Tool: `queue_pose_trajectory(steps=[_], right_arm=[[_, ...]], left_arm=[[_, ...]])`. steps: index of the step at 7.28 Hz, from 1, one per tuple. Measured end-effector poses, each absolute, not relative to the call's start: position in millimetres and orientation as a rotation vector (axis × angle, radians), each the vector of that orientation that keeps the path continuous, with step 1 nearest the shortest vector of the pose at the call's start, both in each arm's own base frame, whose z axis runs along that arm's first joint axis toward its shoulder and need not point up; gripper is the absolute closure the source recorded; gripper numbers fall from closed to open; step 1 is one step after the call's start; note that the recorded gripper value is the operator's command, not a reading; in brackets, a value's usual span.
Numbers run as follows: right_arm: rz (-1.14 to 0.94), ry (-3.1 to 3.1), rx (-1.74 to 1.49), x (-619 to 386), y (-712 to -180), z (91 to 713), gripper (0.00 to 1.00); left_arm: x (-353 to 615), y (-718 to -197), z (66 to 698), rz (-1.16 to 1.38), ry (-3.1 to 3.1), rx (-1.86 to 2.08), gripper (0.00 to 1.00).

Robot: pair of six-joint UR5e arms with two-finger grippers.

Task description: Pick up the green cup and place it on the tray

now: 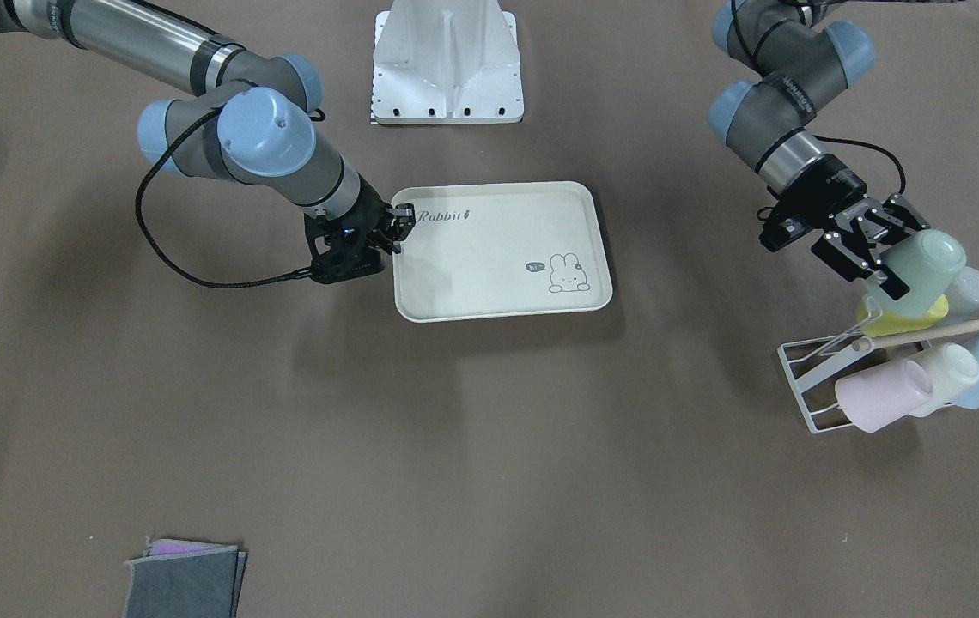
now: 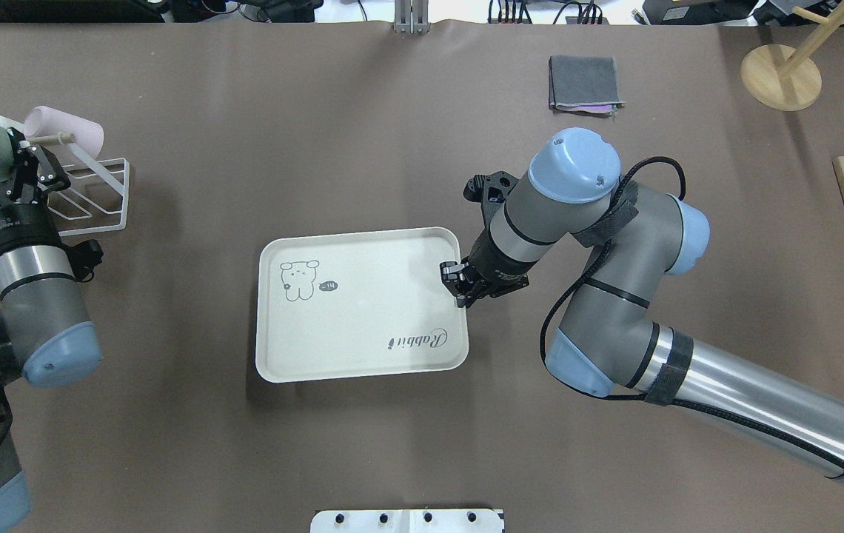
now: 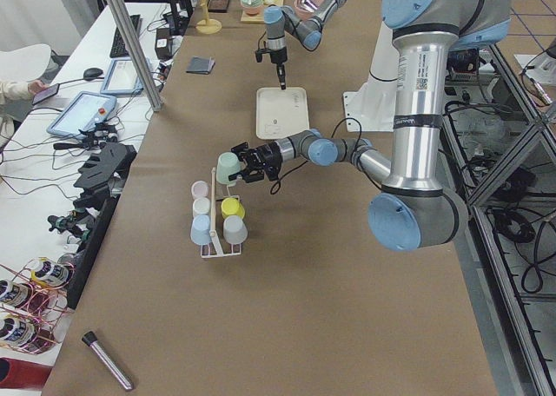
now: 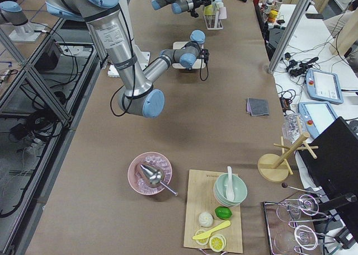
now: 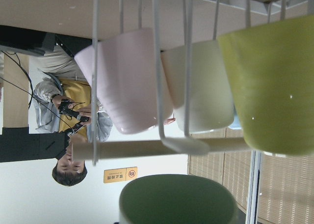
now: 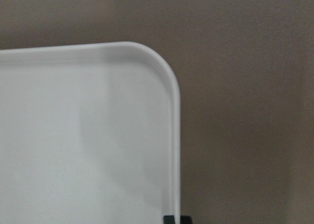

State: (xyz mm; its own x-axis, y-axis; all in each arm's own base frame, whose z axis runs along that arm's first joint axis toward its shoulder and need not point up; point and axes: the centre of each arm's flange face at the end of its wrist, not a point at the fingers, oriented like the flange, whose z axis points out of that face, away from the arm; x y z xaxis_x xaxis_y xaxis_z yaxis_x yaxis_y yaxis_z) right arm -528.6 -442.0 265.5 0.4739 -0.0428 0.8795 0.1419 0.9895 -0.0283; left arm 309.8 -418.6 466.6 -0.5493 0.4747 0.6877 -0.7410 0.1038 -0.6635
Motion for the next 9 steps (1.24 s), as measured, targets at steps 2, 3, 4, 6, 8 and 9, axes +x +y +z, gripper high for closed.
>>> queue_pose_trajectory(steps=[2, 3, 4, 6, 8, 9], right_arm=[[-0.076, -1.073, -0.122, -531.9, -443.3, 271.0, 0.17], [-0.03, -1.071, -0.146, -531.8, -443.6, 270.8, 0.0], [0.004, -1.07, -0.155, -529.5, -445.7, 270.6, 0.0], [0.04, -1.075, -0.138, -517.0, -451.2, 269.0, 0.0], [0.067, -1.08, -0.132, -481.1, -462.6, 281.7, 0.0], [0.082, -1.079, -0.132, -448.0, -474.5, 297.4, 0.0]], left_arm=[[282.7, -404.2, 429.9, 1.48, -1.382, 0.487, 0.99], [274.2, -397.8, 416.6, 1.392, -1.305, 0.643, 0.99], [272.4, -394.1, 407.7, 1.33, -1.184, 0.803, 0.99], [281.3, -387.8, 394.5, 1.209, -0.83, 1.124, 1.0], [302.3, -380.2, 380.0, 1.041, -0.351, 1.344, 1.0], [317.5, -377.0, 369.4, 0.951, -0.101, 1.423, 1.0]])
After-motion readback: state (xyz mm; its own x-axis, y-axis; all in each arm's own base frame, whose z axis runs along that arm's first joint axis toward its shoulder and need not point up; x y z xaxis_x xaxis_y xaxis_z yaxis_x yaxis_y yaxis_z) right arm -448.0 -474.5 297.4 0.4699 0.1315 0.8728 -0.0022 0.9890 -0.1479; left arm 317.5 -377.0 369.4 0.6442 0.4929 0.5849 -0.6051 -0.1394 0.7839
